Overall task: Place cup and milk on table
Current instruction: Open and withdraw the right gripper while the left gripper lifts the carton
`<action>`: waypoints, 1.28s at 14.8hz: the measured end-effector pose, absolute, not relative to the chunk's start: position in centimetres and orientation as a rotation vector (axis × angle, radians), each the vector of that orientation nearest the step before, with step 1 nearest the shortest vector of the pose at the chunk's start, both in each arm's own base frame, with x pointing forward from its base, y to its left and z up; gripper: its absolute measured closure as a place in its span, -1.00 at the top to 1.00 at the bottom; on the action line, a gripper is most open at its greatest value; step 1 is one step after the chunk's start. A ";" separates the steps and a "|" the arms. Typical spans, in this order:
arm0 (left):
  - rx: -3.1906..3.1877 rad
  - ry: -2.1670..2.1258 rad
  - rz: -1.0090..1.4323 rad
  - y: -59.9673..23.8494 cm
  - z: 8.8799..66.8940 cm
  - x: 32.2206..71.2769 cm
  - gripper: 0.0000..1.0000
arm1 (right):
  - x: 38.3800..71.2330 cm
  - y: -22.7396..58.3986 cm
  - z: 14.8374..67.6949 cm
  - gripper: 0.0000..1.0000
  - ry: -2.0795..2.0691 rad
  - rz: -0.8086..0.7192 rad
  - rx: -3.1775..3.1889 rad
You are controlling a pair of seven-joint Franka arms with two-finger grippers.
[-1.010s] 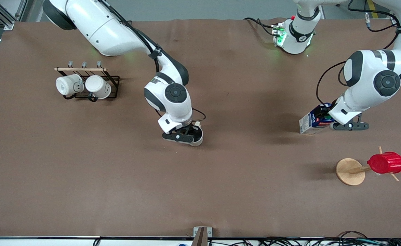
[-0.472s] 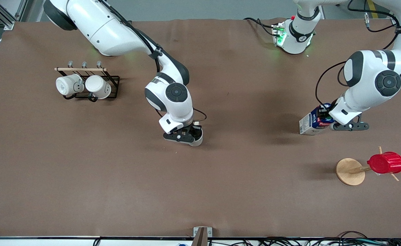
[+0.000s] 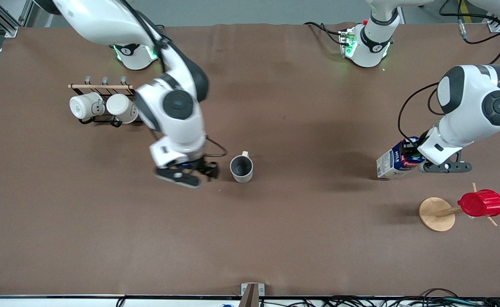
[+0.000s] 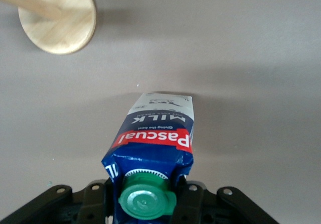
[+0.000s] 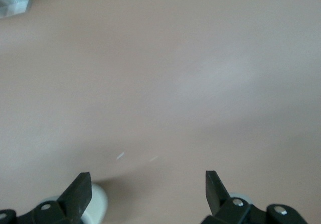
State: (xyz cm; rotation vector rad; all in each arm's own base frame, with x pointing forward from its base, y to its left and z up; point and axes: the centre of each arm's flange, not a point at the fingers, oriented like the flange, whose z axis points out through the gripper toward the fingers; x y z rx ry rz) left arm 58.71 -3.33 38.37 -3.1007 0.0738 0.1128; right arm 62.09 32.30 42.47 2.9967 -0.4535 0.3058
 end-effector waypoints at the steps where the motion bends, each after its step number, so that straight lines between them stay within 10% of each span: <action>1: -3.102 0.097 0.127 -4.4 39.3 60.0 -0.25 | 62.9 28.3 45.4 1.00 -0.448 0.323 2.970; 9: -3.161 0.150 0.096 -16.0 38.9 66.7 -0.25 | 60.1 3.7 59.9 1.00 -0.249 0.143 3.012; 19: -3.171 0.088 0.070 -32.2 37.7 64.1 -0.25 | 54.3 -1.0 66.8 1.00 -0.117 0.091 3.100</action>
